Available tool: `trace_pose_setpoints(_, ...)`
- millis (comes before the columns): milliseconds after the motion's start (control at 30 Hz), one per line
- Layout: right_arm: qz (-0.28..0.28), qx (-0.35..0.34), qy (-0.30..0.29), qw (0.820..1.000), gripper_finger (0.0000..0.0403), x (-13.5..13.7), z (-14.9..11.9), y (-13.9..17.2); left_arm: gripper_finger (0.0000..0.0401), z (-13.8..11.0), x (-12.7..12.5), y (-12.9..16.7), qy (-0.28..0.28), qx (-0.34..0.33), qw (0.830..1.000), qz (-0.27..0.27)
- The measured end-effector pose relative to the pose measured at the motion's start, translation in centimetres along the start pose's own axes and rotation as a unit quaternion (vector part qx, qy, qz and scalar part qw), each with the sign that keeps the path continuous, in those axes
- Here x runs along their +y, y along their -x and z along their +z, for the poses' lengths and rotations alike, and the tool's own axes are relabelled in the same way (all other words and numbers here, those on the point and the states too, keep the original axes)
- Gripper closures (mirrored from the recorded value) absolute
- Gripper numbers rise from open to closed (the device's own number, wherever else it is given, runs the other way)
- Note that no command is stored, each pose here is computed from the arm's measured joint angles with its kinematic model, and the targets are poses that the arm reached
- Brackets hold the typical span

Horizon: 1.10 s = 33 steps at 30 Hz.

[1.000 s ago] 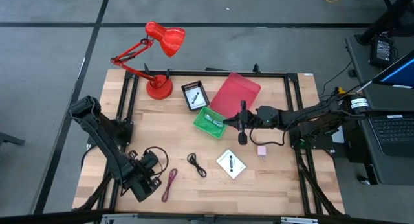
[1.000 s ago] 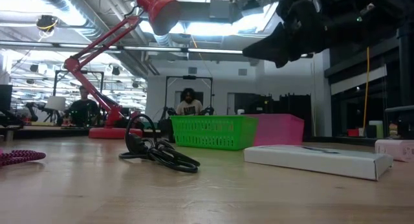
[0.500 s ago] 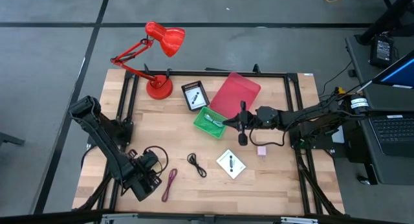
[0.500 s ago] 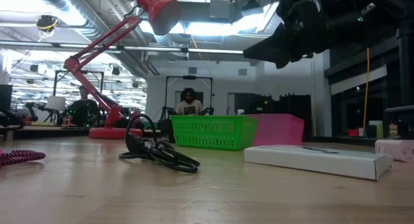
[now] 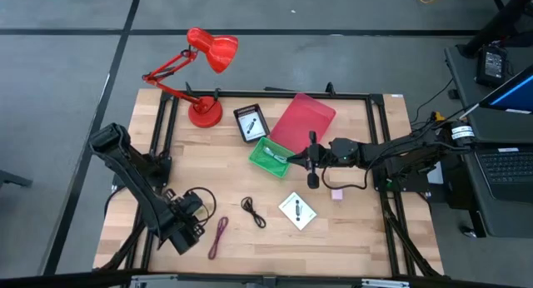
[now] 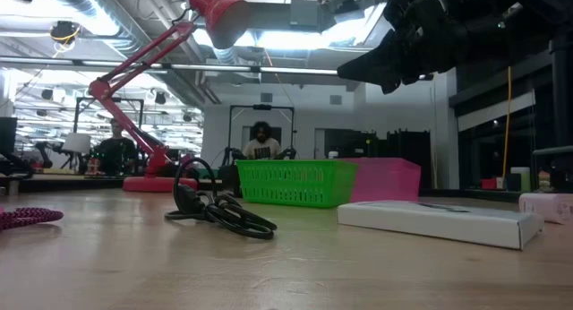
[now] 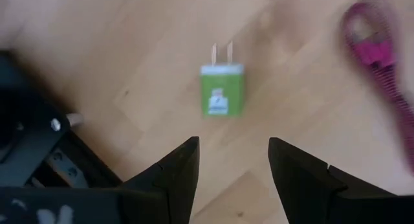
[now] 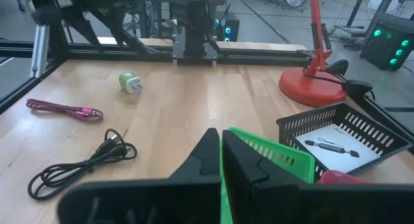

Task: Pick and place items into bin
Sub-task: Put the green charger adapter into the red bin

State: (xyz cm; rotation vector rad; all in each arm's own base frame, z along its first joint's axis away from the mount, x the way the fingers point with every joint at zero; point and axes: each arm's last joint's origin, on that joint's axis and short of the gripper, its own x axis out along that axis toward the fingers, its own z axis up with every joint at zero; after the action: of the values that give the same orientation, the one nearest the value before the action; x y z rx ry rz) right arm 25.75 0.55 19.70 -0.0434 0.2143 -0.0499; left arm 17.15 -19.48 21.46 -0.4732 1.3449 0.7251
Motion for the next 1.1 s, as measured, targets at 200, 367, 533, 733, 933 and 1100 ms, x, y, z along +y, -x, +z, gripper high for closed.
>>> trace_pose_setpoints(200,0.000,0.000,0.000,1.000,0.0402,0.0,0.0,0.0,0.0221,-0.3,0.2,-1.6,-0.001,0.007,1.000,-0.005)
trace_pose_setpoints(367,0.000,0.000,0.000,1.000,0.0402,0.0,0.0,0.0,0.0221,0.0,0.3,-2.1,0.003,0.008,1.000,-0.001)
trace_pose_setpoints(533,0.000,0.000,0.000,1.000,0.0402,0.0,0.0,0.0,0.0221,0.7,0.2,-2.2,-0.005,-0.018,1.000,-0.001)
trace_pose_setpoints(733,0.000,0.000,0.000,1.000,0.0402,0.0,0.0,0.0,0.0221,1.1,0.2,-2.3,-0.003,-0.021,1.000,0.000)
trace_pose_setpoints(933,0.000,0.000,0.000,1.000,0.0402,0.0,0.0,0.0,0.0221,1.2,0.2,-2.3,0.000,-0.032,0.999,0.001)
trace_pose_setpoints(1100,0.000,0.000,0.000,1.000,0.0402,0.0,0.0,0.0,0.0221,1.2,0.2,-2.3,0.000,-0.040,0.999,0.000)
